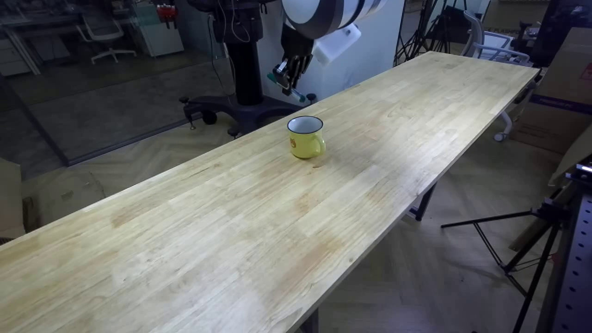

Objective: Take the marker from the table and place it in the yellow cup

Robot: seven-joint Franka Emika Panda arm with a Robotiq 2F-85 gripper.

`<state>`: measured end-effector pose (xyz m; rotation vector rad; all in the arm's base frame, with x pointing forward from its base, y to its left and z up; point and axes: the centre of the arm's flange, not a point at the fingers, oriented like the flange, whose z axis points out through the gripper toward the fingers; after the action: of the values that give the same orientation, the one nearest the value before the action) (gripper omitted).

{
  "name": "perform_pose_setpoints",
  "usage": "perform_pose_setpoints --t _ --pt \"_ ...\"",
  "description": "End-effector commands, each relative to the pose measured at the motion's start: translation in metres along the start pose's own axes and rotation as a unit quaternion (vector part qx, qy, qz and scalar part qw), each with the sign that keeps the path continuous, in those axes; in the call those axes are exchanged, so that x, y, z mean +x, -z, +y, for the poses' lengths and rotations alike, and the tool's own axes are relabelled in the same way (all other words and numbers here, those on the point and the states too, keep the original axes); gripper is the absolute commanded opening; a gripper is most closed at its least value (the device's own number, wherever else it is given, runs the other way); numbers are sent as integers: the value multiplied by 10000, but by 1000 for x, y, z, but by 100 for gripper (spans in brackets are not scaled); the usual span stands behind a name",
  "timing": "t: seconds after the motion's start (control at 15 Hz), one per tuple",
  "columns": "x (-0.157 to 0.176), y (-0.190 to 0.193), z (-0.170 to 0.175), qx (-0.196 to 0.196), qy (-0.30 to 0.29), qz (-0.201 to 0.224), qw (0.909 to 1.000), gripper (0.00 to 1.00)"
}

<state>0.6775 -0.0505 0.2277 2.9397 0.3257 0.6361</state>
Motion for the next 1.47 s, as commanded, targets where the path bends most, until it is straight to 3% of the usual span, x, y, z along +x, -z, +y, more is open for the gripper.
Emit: perform_pose_setpoints --t 0.0,0.53,1.33,1.4 --pt "-3 -13 -6 -66 -262 82 9996 5" --pt "-17 -36 -19 -262 -236 69 9994 5" --pt "-42 -39 -40 -582 -216 94 9980 5" --pt "-44 -40 -41 -603 -225 84 9979 45"
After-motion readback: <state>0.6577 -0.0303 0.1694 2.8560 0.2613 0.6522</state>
